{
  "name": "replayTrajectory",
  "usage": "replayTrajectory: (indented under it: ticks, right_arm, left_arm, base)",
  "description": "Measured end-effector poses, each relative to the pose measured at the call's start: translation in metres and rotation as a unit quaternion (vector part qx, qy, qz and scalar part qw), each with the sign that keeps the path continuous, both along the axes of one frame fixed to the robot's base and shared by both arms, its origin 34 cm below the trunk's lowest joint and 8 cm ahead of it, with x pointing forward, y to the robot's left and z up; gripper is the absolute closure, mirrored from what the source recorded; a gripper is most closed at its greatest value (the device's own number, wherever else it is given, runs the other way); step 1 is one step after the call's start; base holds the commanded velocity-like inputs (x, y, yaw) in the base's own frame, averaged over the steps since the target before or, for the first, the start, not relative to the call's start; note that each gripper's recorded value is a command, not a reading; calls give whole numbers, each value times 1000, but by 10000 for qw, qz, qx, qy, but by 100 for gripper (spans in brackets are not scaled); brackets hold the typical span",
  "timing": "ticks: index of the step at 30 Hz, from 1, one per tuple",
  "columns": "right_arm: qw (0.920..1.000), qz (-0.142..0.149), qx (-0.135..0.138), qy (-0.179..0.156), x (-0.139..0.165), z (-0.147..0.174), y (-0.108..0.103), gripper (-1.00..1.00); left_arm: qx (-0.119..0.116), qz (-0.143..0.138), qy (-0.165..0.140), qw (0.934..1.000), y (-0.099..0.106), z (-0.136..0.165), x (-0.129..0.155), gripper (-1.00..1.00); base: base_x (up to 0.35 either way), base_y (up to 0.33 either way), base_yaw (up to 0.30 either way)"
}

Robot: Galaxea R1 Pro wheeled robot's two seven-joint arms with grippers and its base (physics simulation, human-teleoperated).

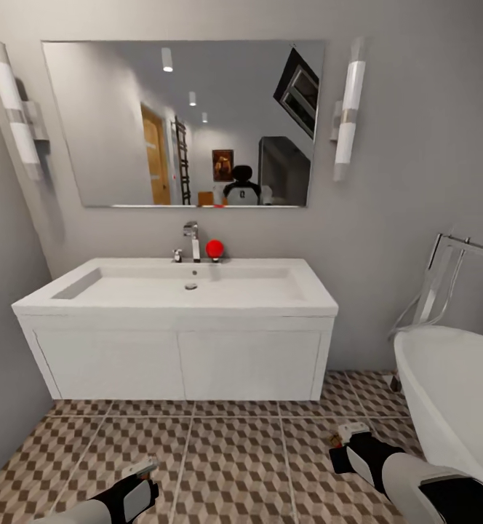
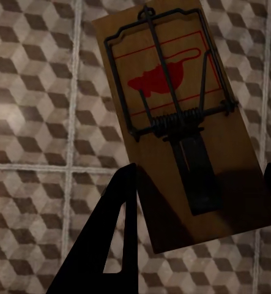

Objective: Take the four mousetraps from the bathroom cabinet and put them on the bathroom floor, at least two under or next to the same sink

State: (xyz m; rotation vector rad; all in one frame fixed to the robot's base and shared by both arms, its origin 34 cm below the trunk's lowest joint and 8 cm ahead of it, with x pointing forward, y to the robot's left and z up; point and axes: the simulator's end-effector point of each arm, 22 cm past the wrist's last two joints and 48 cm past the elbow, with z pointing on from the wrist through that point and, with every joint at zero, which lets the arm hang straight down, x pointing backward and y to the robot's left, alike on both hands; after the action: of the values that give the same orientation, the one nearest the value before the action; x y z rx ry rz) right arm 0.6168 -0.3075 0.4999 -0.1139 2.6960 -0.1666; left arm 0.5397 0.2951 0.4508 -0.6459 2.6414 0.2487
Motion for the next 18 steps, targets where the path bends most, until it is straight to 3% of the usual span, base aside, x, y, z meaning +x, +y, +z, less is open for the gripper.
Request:
replayTrajectory:
  ticks: [18]
  right_arm:
    - [10000,7,35,-13,-5,-36,2,100]
  left_arm:
    - [5,0,-3,10000,1,-36,-6,100]
  base:
    - [0,0,-22]
